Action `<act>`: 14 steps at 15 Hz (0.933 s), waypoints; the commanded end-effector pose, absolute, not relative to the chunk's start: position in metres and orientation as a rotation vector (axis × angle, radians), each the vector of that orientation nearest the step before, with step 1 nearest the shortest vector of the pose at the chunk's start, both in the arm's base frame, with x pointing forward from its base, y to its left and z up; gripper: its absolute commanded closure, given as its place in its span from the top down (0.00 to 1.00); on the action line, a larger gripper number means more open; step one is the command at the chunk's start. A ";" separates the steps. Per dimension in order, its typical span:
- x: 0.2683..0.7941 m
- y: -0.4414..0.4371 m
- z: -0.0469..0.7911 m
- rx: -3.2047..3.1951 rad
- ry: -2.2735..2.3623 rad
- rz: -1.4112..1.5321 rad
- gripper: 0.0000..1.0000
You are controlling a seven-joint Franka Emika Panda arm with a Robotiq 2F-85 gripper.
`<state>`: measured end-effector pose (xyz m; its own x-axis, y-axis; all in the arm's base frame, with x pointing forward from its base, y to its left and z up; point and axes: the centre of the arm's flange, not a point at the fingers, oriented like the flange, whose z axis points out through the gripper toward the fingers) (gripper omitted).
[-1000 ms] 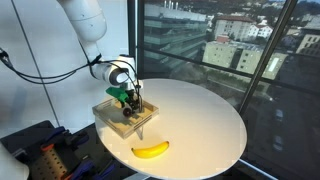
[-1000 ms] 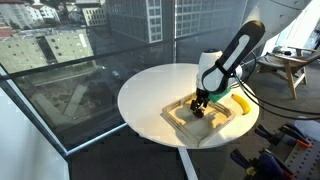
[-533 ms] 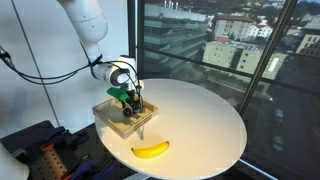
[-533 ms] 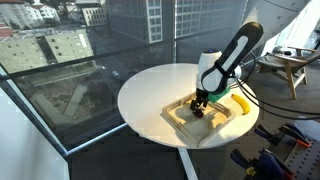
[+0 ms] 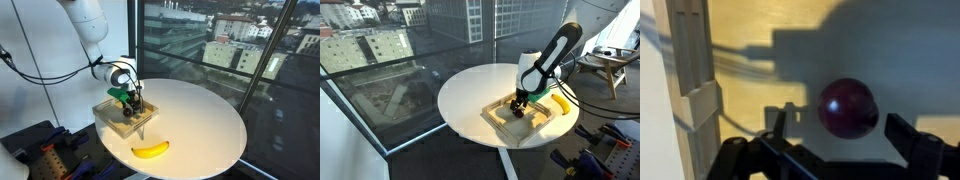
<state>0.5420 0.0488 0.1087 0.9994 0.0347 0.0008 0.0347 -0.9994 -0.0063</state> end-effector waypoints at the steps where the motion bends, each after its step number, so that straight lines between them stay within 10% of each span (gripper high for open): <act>1: 0.547 0.047 0.107 -3.141 -0.082 -0.023 0.83; 7: 0.547 0.048 0.106 -3.139 -0.083 -0.017 0.34; 14: 0.547 0.048 0.108 -3.137 -0.080 -0.008 0.33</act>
<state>0.5423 0.0490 0.1076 0.9994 0.0350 0.0000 0.0350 -0.9994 -0.0063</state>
